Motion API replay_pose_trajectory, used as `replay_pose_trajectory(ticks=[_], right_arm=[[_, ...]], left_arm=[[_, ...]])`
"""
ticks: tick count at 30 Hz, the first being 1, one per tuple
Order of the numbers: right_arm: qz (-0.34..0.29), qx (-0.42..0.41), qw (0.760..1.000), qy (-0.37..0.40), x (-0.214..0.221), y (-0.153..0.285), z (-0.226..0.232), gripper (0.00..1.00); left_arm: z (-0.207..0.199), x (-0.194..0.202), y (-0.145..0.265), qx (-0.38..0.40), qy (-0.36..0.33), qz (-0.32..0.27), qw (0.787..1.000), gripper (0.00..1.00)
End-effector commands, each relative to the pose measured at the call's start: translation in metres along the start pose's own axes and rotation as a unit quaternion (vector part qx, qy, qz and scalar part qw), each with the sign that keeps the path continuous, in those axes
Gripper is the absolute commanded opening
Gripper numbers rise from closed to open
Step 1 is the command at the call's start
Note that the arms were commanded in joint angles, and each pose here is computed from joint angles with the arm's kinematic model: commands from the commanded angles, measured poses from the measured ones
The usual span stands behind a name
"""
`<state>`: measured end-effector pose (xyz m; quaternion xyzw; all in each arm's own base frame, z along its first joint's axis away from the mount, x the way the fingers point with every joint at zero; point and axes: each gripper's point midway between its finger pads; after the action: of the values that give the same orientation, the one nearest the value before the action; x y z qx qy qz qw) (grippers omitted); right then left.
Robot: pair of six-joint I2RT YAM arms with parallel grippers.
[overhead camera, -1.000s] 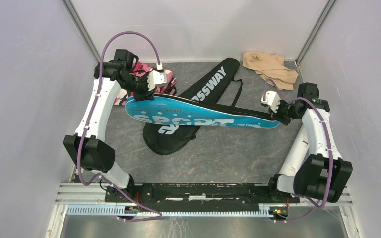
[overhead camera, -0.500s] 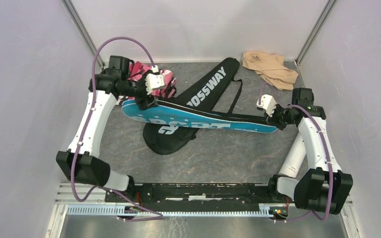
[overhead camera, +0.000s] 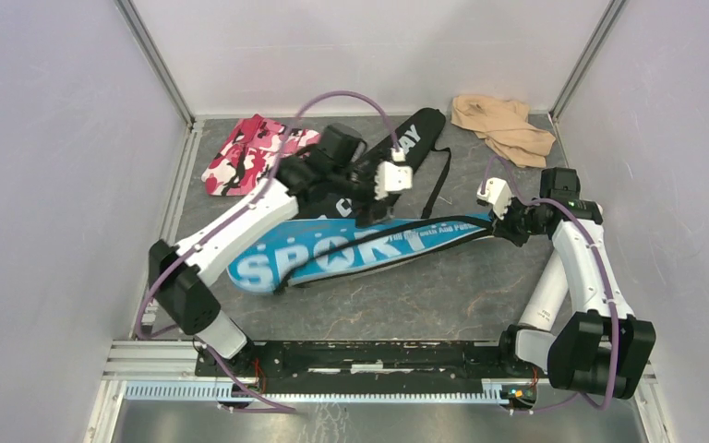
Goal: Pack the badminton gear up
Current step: Zip the racket bag at the center of the board.
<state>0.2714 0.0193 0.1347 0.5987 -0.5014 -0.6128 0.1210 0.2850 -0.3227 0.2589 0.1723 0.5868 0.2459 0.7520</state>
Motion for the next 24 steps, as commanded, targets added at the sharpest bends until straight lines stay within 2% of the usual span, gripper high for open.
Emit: replay_pose_trajectory(ticks=[1, 4, 10, 14, 18, 24], right_arm=[[-0.036, -0.006, 0.999, -0.005, -0.018, 0.001, -0.005, 0.00], [-0.036, -0.013, 0.999, -0.014, -0.017, 0.002, -0.003, 0.00], [-0.032, -0.017, 0.999, -0.027, -0.007, -0.001, 0.004, 0.00], [-0.035, -0.019, 0.999, -0.033, -0.003, -0.002, 0.007, 0.00], [-0.037, -0.023, 0.998, -0.040, 0.002, -0.003, 0.013, 0.00], [-0.040, -0.018, 0.998, -0.045, 0.009, -0.001, 0.018, 0.00]], left_arm=[[-0.019, -0.021, -0.051, 0.011, 0.023, -0.017, 1.000, 0.95], [-0.045, -0.024, -0.085, 0.032, 0.017, -0.012, 0.999, 0.94], [-0.073, -0.019, -0.134, 0.015, 0.067, 0.000, 0.998, 0.93], [-0.062, -0.021, -0.154, -0.028, 0.079, 0.006, 0.996, 0.93], [-0.055, -0.017, -0.169, -0.012, 0.070, 0.004, 0.997, 0.92], [-0.036, -0.008, -0.176, 0.023, 0.150, -0.026, 0.988, 0.92]])
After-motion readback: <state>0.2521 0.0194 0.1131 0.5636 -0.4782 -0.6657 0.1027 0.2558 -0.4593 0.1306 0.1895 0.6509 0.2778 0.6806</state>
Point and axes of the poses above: each gripper's point midway between its finger pads, its own y axis back along the fingers, its own z axis along the line the jaws close on, x = y × z, and after that the axes turned 3 degrees about y, right-handed
